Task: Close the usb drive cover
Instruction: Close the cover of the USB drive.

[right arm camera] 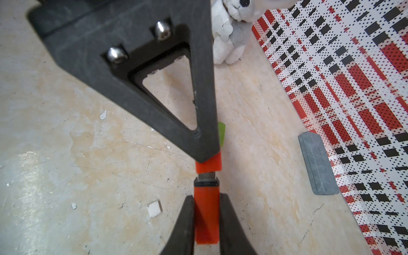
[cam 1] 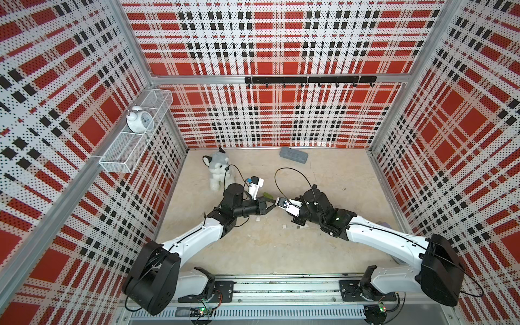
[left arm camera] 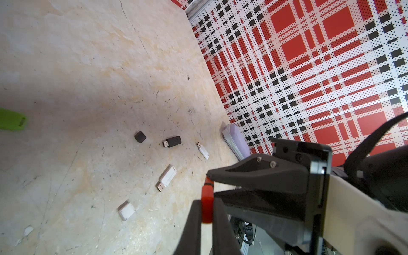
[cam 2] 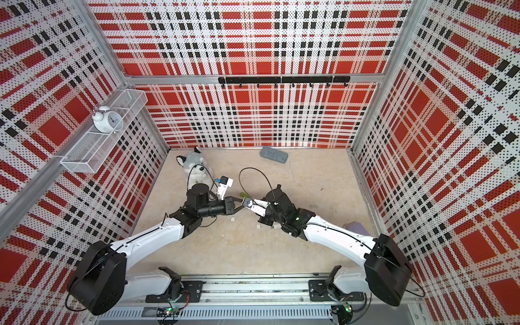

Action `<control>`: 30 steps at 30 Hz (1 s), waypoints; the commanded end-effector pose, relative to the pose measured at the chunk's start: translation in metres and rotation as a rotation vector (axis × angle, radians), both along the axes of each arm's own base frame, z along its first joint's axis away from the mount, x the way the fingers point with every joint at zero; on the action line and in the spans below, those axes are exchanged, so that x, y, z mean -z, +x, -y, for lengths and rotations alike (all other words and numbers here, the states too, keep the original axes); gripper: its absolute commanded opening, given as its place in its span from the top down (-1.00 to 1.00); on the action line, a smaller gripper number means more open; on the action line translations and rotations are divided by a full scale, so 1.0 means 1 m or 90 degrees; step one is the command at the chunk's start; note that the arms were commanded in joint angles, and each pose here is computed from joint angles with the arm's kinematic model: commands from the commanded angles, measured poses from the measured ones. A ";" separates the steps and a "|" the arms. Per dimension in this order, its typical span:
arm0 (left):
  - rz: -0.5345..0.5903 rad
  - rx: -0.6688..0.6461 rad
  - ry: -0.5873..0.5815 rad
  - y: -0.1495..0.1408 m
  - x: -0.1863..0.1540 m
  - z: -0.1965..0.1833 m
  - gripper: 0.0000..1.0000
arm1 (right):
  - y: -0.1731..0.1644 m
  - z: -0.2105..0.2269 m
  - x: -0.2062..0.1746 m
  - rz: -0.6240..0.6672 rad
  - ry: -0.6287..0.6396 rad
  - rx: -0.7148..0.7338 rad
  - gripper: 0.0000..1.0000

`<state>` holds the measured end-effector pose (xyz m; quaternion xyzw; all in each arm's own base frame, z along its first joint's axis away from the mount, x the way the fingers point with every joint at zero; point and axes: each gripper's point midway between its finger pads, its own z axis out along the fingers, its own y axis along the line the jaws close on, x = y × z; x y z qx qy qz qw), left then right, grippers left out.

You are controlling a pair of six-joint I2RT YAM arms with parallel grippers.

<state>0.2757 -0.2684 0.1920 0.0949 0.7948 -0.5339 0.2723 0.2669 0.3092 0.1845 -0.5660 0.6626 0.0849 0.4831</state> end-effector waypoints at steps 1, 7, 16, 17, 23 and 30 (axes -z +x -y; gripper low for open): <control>0.018 0.015 0.003 0.000 -0.005 0.004 0.95 | -0.013 -0.025 -0.041 0.023 0.073 -0.081 0.89; 0.025 0.020 0.014 0.001 -0.005 0.004 0.93 | -0.007 -0.020 -0.033 0.026 0.030 -0.064 0.90; 0.025 0.028 0.010 -0.001 -0.008 0.006 0.91 | -0.004 -0.023 -0.043 0.038 0.042 -0.066 0.90; 0.026 0.026 0.009 0.000 -0.009 0.005 0.91 | -0.005 -0.025 -0.046 0.038 0.049 -0.069 0.90; 0.019 0.028 0.009 -0.001 -0.006 0.006 0.91 | -0.006 -0.033 -0.059 0.046 0.087 -0.086 0.90; 0.009 0.052 0.004 -0.006 -0.004 0.009 0.91 | -0.008 -0.035 -0.071 0.119 0.085 -0.118 0.93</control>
